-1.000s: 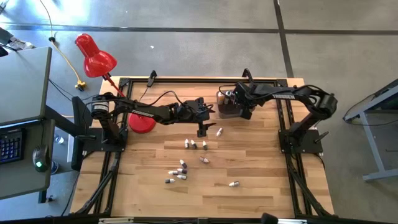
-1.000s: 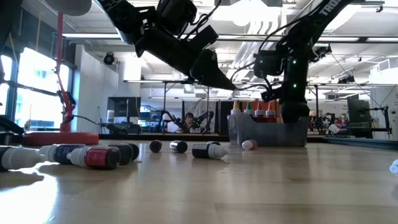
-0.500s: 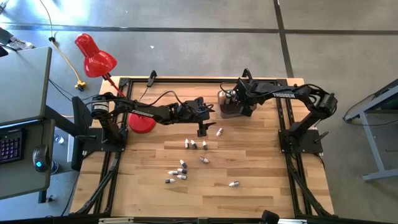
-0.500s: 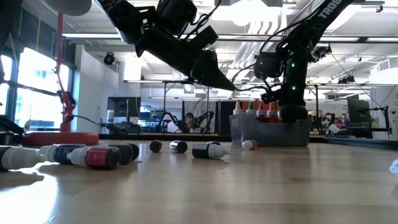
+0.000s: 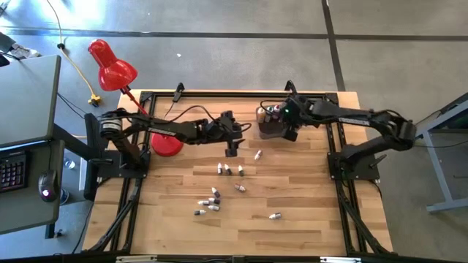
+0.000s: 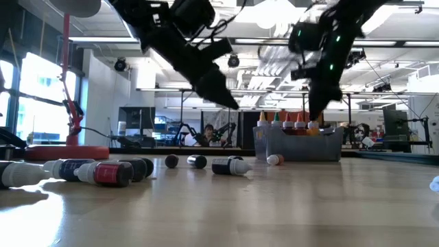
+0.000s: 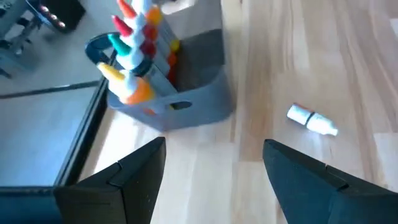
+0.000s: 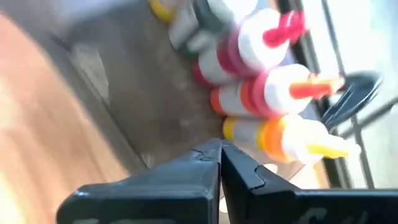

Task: Pick & Place food coloring
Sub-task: Put the bottom small blue food coloring bottle into the bin

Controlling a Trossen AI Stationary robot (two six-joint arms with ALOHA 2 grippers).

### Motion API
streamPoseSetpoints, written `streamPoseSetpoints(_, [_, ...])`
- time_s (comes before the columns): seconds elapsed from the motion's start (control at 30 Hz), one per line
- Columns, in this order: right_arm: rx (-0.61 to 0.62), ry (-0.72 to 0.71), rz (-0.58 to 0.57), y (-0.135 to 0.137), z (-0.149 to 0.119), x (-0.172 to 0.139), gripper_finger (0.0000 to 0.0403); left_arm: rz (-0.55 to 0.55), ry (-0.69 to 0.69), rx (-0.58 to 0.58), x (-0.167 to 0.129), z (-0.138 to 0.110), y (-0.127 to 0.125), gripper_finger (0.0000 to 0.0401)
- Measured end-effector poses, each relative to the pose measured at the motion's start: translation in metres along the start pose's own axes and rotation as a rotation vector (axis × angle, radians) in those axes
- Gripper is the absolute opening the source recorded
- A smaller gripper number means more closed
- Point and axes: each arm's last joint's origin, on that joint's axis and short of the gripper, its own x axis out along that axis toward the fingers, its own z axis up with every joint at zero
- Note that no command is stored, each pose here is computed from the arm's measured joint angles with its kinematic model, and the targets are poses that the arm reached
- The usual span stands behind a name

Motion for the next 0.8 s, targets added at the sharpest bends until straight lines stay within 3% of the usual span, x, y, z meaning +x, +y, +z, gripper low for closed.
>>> streamPoseSetpoints(0.1, [-0.014,-0.142,0.059,0.014,0.005,-0.025,0.0,-0.032,0.054,-0.007,-0.016,0.0,0.004,0.0263])
streamPoseSetpoints(0.2, [-0.022,-0.298,0.201,0.034,0.012,-0.047,0.0,-0.109,0.119,0.008,-0.039,0.0,0.004,0.0263])
streamPoseSetpoints(0.4, [-0.173,-0.511,0.466,0.085,0.023,-0.073,0.0,-0.39,0.198,0.118,-0.095,-0.001,-0.006,0.0263])
streamPoseSetpoints(0.5, [-0.275,-0.584,0.502,0.108,0.026,-0.08,0.0,-0.543,0.262,0.135,-0.122,-0.006,-0.015,0.0263])
streamPoseSetpoints(0.63, [-0.31,-0.639,0.497,0.131,0.029,-0.083,0.0004,-0.684,0.322,0.077,-0.144,-0.008,-0.032,0.0263])
streamPoseSetpoints(0.8, [-0.317,-0.647,0.469,0.15,0.037,-0.068,0.0041,-0.735,0.362,0.05,-0.151,-0.005,-0.064,0.0263])
